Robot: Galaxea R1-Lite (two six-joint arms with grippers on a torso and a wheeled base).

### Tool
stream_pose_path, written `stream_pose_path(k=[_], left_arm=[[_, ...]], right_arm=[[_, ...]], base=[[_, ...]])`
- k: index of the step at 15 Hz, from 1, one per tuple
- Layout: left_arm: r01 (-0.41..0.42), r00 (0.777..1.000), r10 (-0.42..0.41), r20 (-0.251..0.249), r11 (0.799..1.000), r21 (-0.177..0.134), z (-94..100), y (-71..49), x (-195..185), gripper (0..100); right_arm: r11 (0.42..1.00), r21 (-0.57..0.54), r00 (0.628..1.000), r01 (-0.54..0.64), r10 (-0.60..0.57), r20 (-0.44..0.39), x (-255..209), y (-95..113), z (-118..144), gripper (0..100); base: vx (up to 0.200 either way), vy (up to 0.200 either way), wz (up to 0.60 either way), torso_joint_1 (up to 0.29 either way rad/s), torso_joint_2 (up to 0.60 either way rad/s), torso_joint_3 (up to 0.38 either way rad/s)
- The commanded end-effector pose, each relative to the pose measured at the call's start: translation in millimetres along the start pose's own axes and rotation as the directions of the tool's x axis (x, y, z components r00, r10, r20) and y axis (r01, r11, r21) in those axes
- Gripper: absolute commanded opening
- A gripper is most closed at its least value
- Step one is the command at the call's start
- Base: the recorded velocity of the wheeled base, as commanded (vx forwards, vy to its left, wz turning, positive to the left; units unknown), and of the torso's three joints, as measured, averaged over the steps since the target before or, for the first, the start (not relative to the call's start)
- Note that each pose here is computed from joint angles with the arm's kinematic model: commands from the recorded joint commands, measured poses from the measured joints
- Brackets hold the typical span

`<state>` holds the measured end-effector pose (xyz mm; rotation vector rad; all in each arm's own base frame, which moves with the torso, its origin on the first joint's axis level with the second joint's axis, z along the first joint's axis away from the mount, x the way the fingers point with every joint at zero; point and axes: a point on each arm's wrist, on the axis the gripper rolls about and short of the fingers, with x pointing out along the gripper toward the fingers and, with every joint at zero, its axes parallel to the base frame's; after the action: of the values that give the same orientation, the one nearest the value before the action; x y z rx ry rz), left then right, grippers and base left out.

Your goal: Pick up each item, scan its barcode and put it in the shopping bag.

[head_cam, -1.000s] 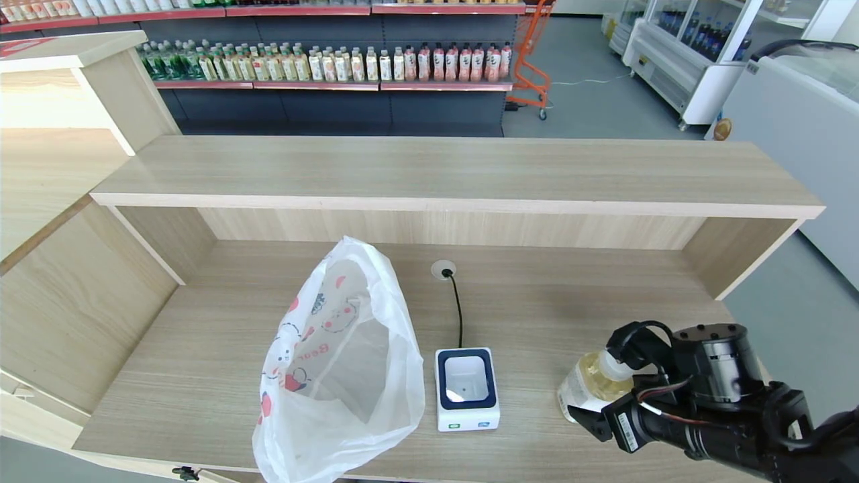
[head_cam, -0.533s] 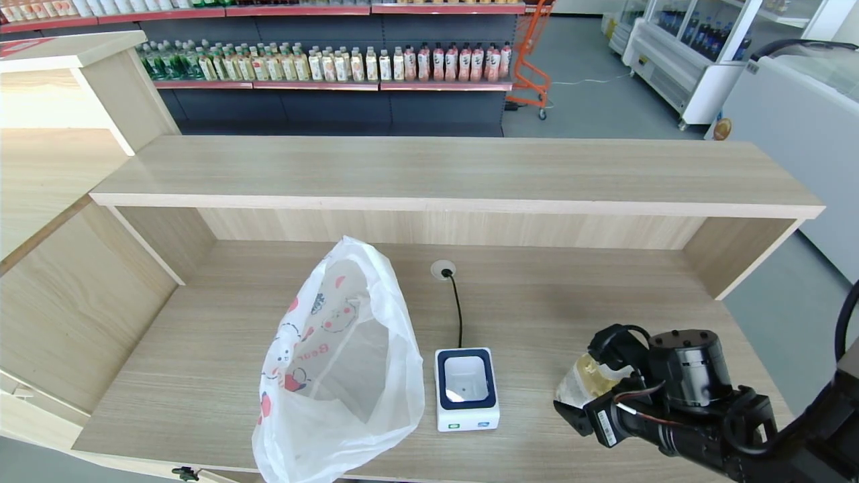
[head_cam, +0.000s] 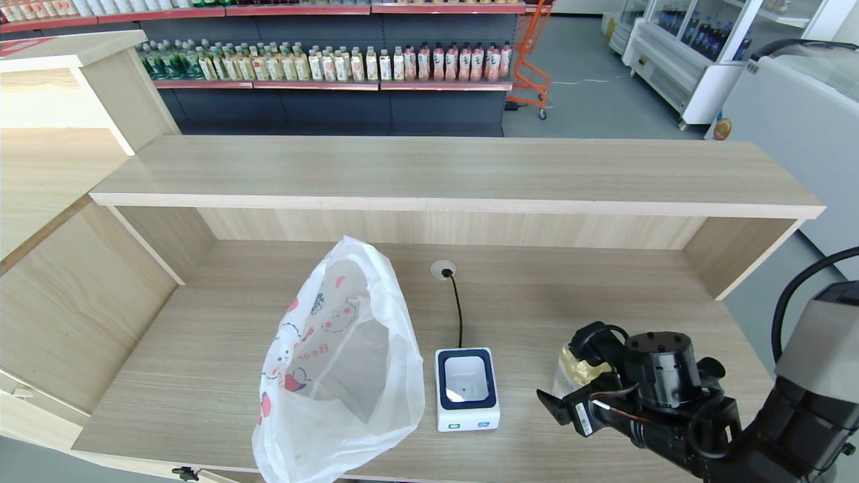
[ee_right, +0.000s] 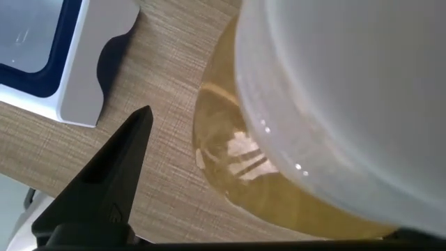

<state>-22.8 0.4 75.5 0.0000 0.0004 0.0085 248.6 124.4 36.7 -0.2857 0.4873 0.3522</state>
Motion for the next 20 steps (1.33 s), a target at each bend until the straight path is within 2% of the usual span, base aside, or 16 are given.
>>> stream_pose_path(k=[1, 6, 7, 15, 20], left_arm=[[-0.001, 1.000, 0.001, 0.000, 1.000, 0.000, 0.0, 0.0, 0.0, 100], [-0.001, 1.000, 0.001, 0.000, 1.000, 0.000, 0.0, 0.0, 0.0, 100], [-0.001, 1.000, 0.001, 0.000, 1.000, 0.000, 0.0, 0.0, 0.0, 100], [-0.001, 1.000, 0.001, 0.000, 1.000, 0.000, 0.0, 0.0, 0.0, 100], [-0.001, 1.000, 0.001, 0.000, 1.000, 0.000, 0.0, 0.0, 0.0, 100]], right_arm=[[1.000, 0.001, 1.000, 0.001, -0.001, 0.003, 1.5, -0.2, 0.0, 100], [0.999, 0.039, 0.999, 0.004, -0.006, 0.051, 2.4, -0.8, 5.7, 100], [0.999, 0.039, 0.998, 0.005, -0.007, 0.055, 2.4, -0.9, 6.1, 0], [1.000, 0.009, 0.999, 0.013, -0.013, 0.051, 5.4, -1.8, 2.9, 0], [0.999, 0.032, 0.998, 0.031, -0.033, 0.047, 5.6, -5.0, -1.0, 0]], base=[[0.000, 0.000, 0.00, 0.000, 0.00, 0.000], [0.000, 0.000, 0.00, 0.000, 0.00, 0.000], [0.000, 0.000, 0.00, 0.000, 0.00, 0.000], [0.000, 0.000, 0.00, 0.000, 0.00, 0.000], [0.000, 0.000, 0.00, 0.000, 0.00, 0.000]])
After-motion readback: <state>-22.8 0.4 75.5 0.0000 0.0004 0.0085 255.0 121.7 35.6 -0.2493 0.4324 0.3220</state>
